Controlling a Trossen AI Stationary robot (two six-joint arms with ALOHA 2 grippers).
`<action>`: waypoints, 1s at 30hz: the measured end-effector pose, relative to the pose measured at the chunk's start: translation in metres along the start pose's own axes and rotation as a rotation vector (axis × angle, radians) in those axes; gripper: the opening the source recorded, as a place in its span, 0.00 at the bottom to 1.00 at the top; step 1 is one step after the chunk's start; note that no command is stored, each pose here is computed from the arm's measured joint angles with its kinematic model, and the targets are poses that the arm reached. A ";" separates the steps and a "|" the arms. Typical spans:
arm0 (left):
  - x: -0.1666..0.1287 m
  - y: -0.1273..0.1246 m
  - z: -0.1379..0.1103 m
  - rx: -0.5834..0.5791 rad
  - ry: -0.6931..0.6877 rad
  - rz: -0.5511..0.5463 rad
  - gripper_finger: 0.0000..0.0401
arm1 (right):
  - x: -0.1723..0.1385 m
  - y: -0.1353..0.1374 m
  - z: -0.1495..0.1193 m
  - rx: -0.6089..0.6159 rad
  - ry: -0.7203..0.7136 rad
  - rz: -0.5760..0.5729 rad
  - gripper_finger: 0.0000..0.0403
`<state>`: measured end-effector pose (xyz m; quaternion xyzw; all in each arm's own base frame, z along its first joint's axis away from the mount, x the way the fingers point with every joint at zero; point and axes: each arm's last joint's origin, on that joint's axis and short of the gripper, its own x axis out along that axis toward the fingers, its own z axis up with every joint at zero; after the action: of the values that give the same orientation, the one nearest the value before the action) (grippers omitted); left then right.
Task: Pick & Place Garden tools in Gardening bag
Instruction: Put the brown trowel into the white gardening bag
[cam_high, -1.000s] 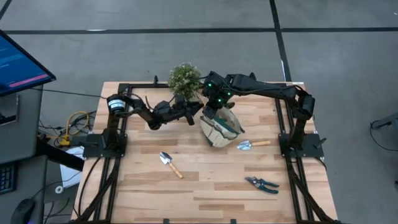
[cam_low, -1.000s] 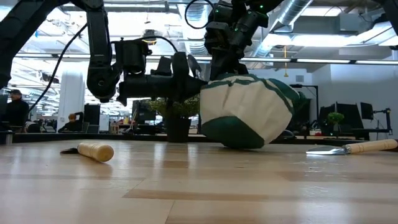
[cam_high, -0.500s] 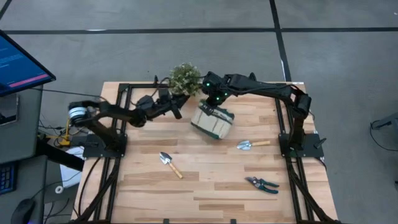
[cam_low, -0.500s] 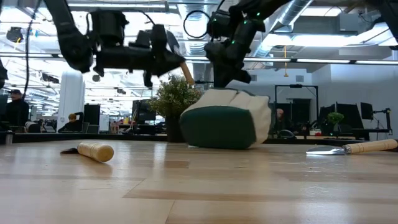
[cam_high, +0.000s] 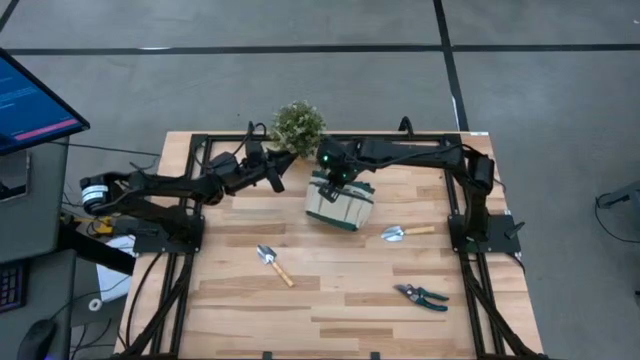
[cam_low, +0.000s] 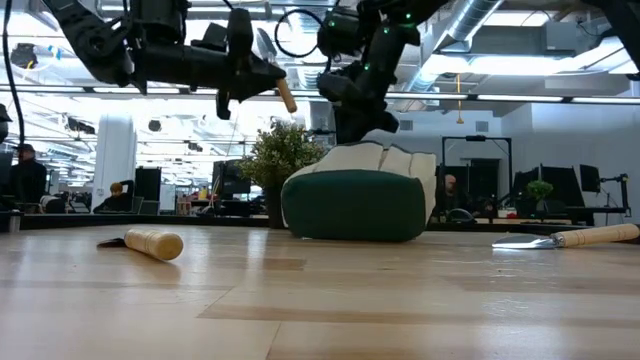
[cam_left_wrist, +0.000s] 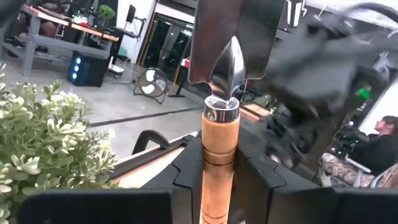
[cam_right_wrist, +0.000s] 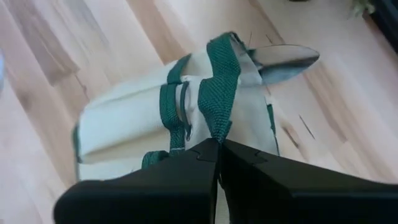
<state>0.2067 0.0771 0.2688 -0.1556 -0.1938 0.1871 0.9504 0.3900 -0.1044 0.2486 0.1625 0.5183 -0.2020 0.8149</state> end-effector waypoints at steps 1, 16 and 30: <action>0.000 0.000 0.001 0.000 -0.004 -0.001 0.17 | 0.000 0.004 -0.002 -0.011 0.003 -0.023 0.00; -0.002 0.002 0.001 0.027 0.034 0.012 0.17 | -0.016 0.090 -0.028 -0.262 -0.177 -0.197 0.00; -0.025 -0.010 0.034 0.073 -0.011 -0.073 0.17 | 0.009 0.159 -0.072 -0.131 -0.213 -0.210 0.00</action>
<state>0.1735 0.0655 0.2939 -0.1126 -0.1978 0.1600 0.9605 0.4167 0.0658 0.2193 0.0317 0.4552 -0.2678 0.8486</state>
